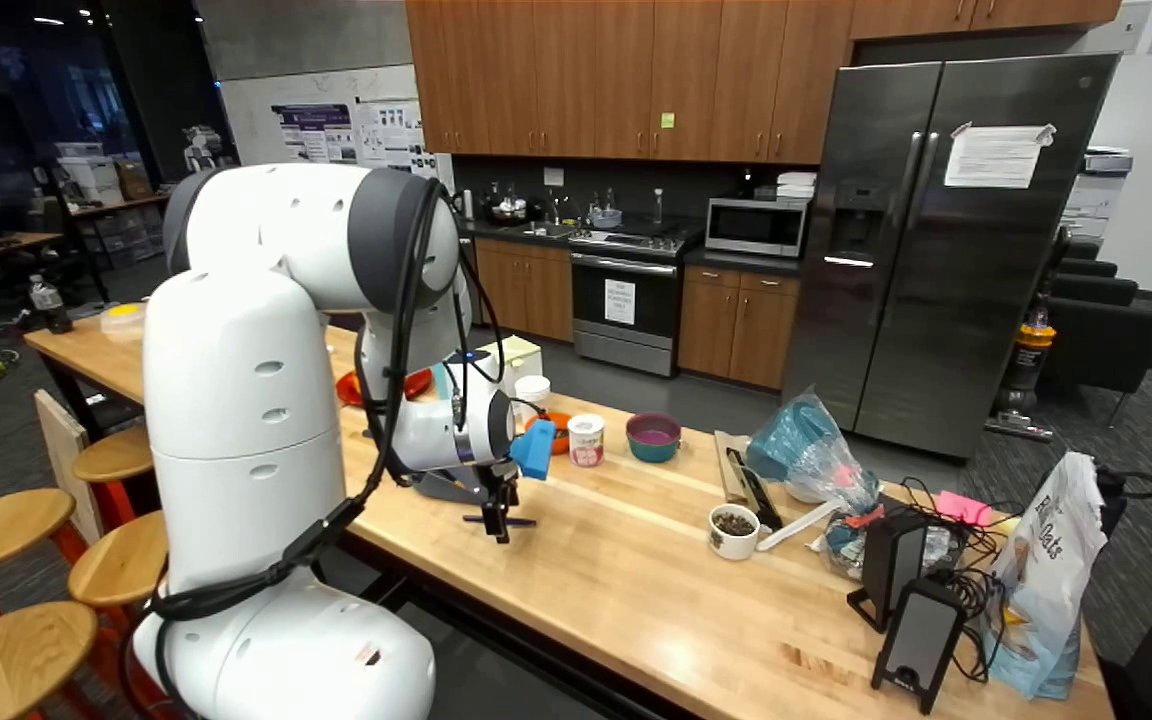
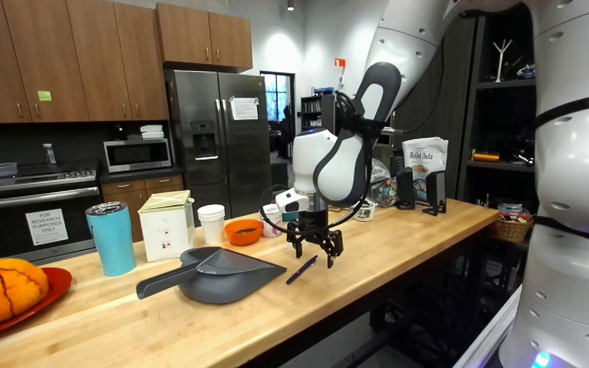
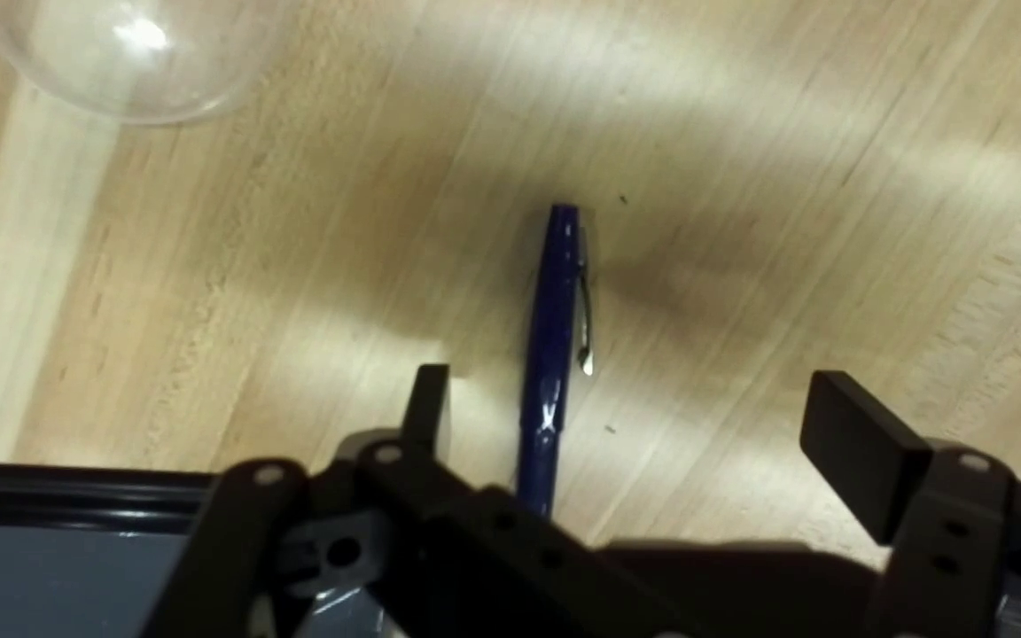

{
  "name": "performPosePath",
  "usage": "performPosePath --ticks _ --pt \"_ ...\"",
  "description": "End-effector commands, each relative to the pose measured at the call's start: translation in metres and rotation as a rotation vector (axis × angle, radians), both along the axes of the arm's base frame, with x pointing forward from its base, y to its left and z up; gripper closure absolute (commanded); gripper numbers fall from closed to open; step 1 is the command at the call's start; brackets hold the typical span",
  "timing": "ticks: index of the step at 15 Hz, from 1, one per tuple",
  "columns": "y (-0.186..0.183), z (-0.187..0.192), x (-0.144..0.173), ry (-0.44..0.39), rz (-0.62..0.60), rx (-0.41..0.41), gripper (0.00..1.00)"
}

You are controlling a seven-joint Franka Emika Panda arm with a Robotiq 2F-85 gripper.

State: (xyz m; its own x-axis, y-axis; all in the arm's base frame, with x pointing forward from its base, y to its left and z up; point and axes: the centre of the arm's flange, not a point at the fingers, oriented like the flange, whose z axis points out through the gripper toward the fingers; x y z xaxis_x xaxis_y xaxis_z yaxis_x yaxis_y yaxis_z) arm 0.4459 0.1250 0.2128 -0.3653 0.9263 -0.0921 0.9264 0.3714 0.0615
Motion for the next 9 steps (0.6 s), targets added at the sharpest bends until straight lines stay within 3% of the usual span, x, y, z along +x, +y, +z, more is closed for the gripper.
performPosePath --ticks 1,2,3,9 --pt "0.0028 -0.0055 0.0054 -0.010 0.018 0.015 0.00" --pt "0.0035 -0.0067 0.0056 -0.012 0.018 0.017 0.08" --pt "0.0041 -0.0076 0.0060 -0.013 0.019 0.019 0.24" --pt "0.0098 -0.0097 0.0062 -0.013 0.024 0.014 0.67"
